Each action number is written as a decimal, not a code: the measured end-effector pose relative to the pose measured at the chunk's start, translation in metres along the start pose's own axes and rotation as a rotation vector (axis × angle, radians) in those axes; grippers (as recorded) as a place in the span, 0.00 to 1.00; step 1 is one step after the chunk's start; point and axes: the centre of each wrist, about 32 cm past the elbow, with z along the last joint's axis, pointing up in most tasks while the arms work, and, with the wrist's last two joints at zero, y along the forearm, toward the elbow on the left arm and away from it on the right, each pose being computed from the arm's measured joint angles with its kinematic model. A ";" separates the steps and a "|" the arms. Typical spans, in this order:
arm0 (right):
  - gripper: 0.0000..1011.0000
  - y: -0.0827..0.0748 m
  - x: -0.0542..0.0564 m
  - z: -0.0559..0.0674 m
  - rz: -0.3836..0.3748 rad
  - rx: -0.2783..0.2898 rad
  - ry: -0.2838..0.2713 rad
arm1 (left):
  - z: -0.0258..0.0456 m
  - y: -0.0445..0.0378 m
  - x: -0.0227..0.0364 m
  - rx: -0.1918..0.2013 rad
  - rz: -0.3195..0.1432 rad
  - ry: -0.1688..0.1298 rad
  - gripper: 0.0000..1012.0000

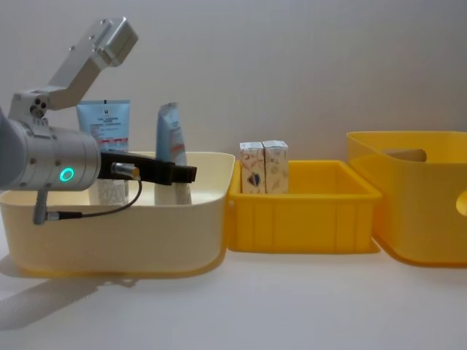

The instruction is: Bimanual collaborative sorting of washing and personal care products

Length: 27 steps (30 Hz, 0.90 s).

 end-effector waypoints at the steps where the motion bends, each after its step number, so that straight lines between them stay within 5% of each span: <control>1: 0.99 0.000 0.000 0.000 0.000 0.000 0.000 | 0.0001 0.0000 0.0002 0.001 0.000 0.000 0.55; 8: 0.99 0.000 0.000 0.000 0.000 0.000 0.000 | 0.0005 -0.0002 0.0007 0.003 -0.001 -0.001 0.41; 27: 0.99 0.000 0.000 0.000 0.000 0.000 0.000 | 0.0009 -0.0005 0.0011 0.005 -0.003 -0.002 0.31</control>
